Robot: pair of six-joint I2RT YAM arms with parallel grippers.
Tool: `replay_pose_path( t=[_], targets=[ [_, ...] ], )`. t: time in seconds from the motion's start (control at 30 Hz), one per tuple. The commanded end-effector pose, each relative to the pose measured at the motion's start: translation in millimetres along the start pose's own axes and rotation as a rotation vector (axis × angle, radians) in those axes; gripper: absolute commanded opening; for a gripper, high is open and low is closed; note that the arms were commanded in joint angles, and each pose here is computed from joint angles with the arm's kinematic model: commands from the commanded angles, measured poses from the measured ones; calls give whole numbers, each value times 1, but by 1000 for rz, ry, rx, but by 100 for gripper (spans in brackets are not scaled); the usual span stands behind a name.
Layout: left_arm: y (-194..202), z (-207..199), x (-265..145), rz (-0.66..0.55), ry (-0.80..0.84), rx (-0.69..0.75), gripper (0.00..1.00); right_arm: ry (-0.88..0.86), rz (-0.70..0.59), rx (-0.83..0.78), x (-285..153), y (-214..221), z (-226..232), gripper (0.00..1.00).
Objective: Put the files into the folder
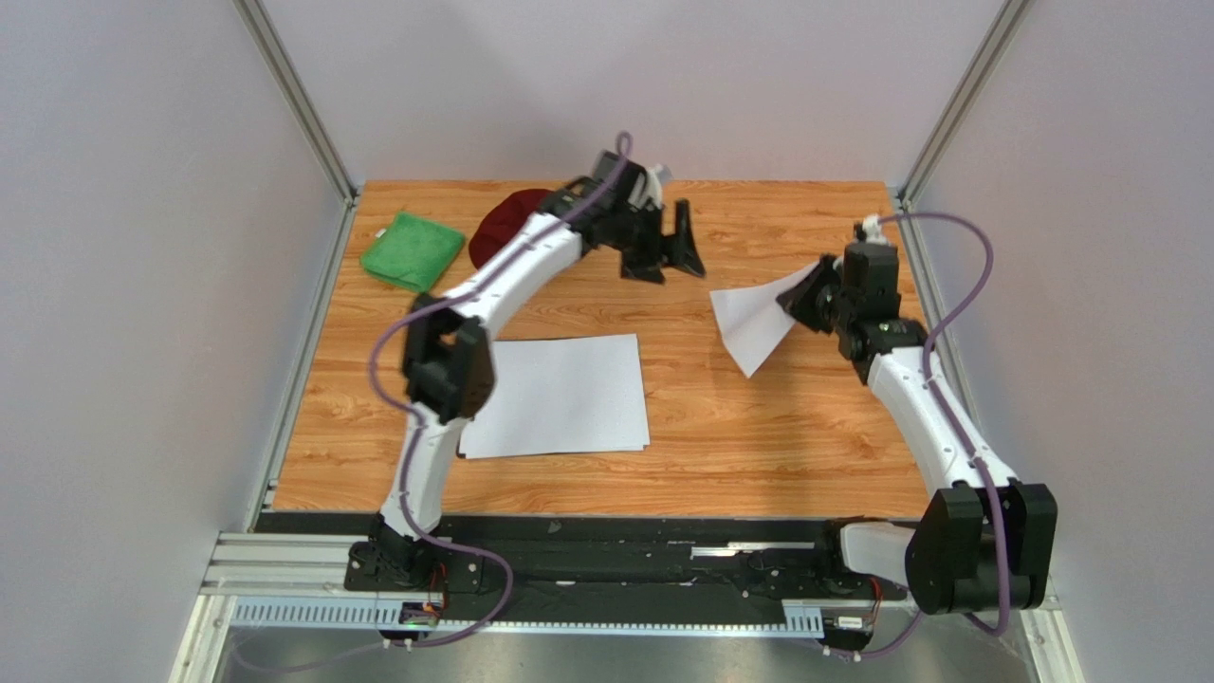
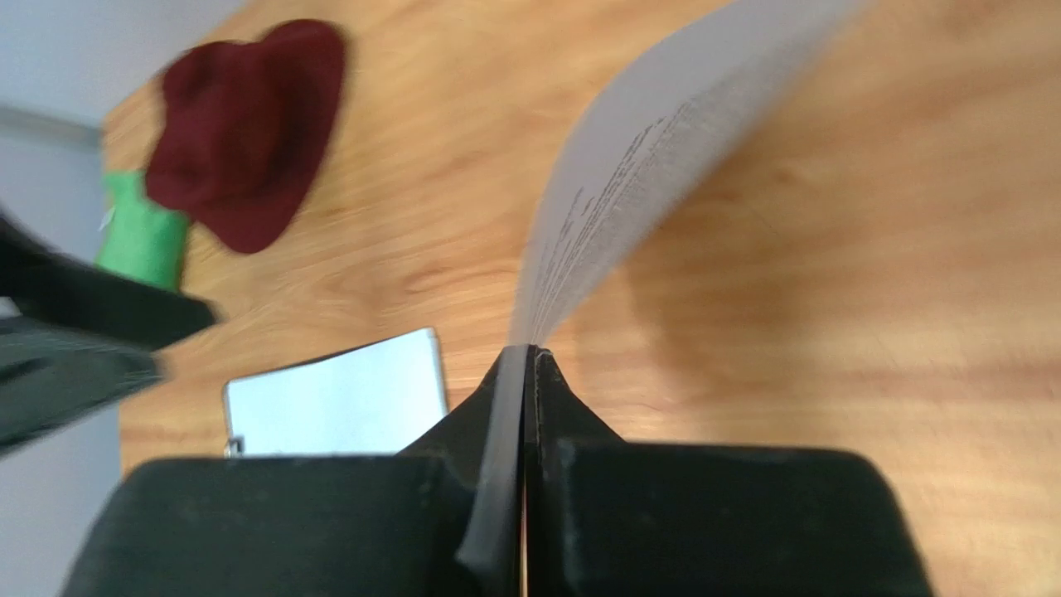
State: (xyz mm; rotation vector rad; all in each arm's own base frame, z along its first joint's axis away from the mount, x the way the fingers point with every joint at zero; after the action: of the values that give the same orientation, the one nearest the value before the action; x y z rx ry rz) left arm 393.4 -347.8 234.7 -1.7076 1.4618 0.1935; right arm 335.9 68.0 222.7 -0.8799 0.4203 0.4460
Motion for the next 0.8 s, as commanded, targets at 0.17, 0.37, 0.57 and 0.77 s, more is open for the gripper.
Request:
replay_pose_path(
  t=[0.17,0.37,0.57,0.77],
  targets=[
    [67,90,-318,-568,-560,-53,96,-682,355,-469,-91,74,207,0],
    [132,151,-335,-505,-783,-256,98,-1148,630,-377,-154,121,286,0],
    [141,186,-308,-410,-781,-327,95,-920,751,-272,-83,146,226,0],
    [144,219,-249,-153,-702,-324,84,-764,964,-257,3,183,149,0]
  ],
)
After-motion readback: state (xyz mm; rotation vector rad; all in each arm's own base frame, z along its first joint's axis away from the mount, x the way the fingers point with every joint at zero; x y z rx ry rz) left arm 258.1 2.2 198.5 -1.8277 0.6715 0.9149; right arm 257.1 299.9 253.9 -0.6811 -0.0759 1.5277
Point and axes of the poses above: each gripper's point midway between its finger pads, its own x axis out along the fingers, its own z axis along the line the jaws close on, y = z × x, the point moved 4 cm from there along -x, back along the fingers, and after that the axes turned 3 degrees about x, right-handed, at the moved point
